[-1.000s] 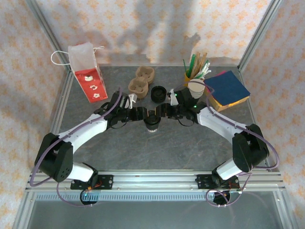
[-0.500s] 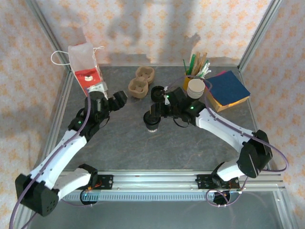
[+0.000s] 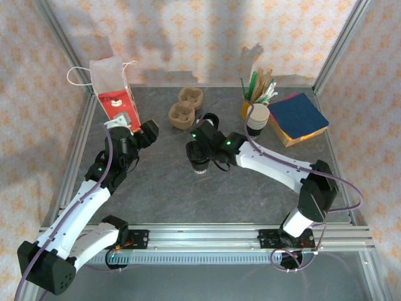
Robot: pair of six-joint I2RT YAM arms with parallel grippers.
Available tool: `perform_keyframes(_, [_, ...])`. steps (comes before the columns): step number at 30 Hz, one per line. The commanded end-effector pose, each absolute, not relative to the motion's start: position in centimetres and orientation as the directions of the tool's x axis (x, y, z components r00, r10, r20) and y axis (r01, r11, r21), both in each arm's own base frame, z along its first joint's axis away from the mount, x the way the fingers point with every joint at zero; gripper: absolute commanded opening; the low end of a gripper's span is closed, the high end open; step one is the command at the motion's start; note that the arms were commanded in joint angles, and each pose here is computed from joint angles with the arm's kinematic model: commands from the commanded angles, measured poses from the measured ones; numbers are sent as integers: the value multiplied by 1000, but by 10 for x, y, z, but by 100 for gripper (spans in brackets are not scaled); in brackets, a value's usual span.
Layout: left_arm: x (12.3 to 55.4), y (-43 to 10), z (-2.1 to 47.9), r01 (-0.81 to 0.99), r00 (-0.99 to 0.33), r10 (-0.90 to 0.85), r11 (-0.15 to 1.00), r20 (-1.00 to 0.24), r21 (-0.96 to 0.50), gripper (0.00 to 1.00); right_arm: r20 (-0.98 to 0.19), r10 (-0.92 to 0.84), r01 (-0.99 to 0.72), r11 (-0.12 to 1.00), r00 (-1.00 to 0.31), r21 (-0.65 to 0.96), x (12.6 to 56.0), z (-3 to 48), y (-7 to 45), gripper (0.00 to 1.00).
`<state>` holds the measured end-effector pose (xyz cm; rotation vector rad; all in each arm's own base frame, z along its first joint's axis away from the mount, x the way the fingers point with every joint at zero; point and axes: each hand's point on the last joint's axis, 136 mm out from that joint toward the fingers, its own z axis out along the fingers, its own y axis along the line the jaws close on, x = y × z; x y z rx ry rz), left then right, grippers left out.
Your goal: Pack the takeout coffee
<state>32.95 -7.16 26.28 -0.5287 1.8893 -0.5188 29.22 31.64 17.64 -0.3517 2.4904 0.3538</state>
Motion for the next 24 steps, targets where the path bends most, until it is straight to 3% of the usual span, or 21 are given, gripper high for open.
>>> perform_keyframes(1, [333,-70,261,-125,-336,-591,800,-733,-587,82,-577,-205,-313,945,-791,92,292,173,309,75])
perform_keyframes(24, [334,-70,252,-127,-357,-589,800,-725,-587,82,-487,-248,-300,953,-838,31,295,146,317,77])
